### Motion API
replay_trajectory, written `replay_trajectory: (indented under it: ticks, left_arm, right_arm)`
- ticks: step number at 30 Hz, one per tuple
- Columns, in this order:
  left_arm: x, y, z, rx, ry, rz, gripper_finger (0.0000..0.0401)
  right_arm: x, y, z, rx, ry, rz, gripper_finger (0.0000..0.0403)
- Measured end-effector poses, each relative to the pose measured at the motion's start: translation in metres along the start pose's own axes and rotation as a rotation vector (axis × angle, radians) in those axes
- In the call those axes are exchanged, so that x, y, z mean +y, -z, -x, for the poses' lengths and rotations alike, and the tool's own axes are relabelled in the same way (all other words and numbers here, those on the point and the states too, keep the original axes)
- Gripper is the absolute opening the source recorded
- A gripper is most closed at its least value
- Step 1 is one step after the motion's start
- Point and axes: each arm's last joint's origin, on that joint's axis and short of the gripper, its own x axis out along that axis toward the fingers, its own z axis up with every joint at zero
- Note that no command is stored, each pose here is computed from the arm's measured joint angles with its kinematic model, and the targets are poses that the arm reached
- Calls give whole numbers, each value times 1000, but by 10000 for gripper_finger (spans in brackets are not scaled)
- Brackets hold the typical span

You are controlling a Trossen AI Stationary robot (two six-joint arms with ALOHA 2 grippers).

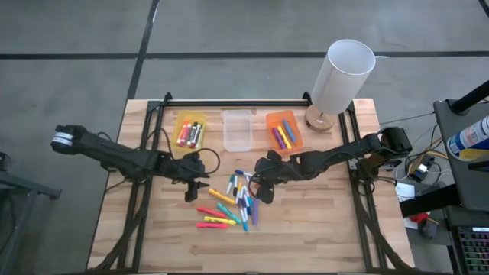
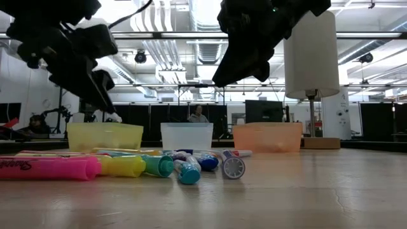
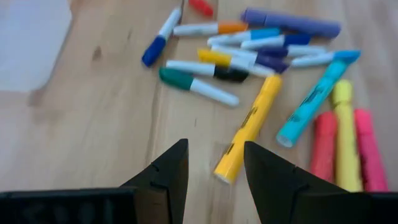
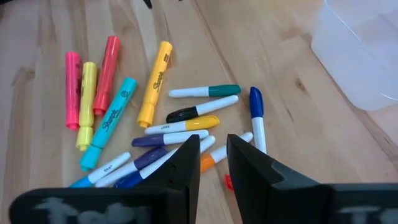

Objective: Pick & Place Markers
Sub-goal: Put the large yellow highlighter pen into the orange bin

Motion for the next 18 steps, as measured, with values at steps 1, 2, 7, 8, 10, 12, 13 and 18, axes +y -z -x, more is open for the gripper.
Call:
replay_trajectory:
  ticks: [1,2,7,8,10,12,13,18]
  left_arm:
    - [0,0,-2,7,-1,-1,147]
    - [-1,1,-4,11,-1,-3,147]
    - [-3,0,-15,-1,7,-25,147]
    - [-4,0,-18,0,12,-27,147]
    - [-6,2,-23,14,23,-35,147]
    - [-8,4,-28,31,33,-44,147]
    - [-9,6,-31,46,32,-50,147]
    - [-11,13,-45,98,25,-71,147]
  right_arm:
    - [0,0,0,0,0,-2,78]
    - [0,0,0,0,0,-2,79]
    - [0,0,0,0,0,-2,81]
    - [0,0,0,0,0,-2,79]
    - [0,0,0,0,1,-2,76]
    - [0,0,0,0,1,-2,73]
    - [0,0,0,0,1,-3,71]
    - [0,0,0,0,1,-3,69]
